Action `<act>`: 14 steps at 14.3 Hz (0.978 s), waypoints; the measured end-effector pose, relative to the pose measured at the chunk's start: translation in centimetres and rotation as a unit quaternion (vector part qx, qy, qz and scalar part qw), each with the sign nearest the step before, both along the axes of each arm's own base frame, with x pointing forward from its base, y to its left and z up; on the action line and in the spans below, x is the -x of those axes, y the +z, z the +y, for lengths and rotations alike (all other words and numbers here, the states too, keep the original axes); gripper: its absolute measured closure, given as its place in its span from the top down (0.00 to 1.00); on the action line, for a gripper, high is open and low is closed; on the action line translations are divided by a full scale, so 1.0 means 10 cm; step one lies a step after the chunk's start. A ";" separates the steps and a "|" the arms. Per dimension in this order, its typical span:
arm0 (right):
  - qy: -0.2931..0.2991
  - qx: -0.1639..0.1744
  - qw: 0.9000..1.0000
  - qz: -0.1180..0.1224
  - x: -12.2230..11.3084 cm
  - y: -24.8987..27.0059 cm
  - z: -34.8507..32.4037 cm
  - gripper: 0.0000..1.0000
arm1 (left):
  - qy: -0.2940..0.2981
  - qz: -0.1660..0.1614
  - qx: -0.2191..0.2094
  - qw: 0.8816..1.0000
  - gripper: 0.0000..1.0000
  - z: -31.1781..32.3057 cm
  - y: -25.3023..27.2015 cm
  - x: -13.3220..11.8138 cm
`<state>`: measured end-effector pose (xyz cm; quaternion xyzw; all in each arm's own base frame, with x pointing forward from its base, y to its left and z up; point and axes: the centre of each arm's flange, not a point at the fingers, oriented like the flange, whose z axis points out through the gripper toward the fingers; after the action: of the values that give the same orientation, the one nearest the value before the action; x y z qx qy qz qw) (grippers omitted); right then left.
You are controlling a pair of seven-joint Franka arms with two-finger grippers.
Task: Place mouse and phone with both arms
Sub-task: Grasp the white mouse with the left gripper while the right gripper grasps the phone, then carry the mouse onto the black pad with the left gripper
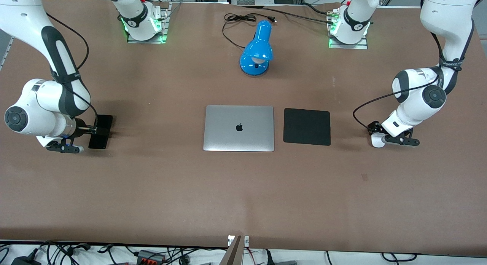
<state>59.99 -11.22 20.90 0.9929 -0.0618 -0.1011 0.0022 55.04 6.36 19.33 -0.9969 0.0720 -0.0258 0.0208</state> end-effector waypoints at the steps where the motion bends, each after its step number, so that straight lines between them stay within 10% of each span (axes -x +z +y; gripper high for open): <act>1: -0.001 0.000 1.000 0.001 0.01 -0.05 -0.01 1.00 | 0.000 0.000 0.000 1.000 1.00 0.00 -0.03 0.00; 4: 0.000 0.000 1.000 -0.005 -0.01 -0.13 -0.01 1.00 | -0.001 0.007 0.001 1.000 0.96 -0.01 -0.14 0.03; 7: 0.001 0.003 1.000 -0.018 -0.04 -0.19 -0.01 1.00 | -0.002 0.007 0.001 1.000 0.65 -0.01 -0.17 0.03; 14: 0.015 0.013 1.000 -0.021 -0.05 -0.26 -0.01 1.00 | -0.012 -0.008 0.001 1.000 0.63 -0.12 0.17 -0.16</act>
<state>60.47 -11.35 18.26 0.9955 -0.0485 -0.0795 0.0157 56.63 5.12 21.03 -0.9957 0.0836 -0.0337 0.0199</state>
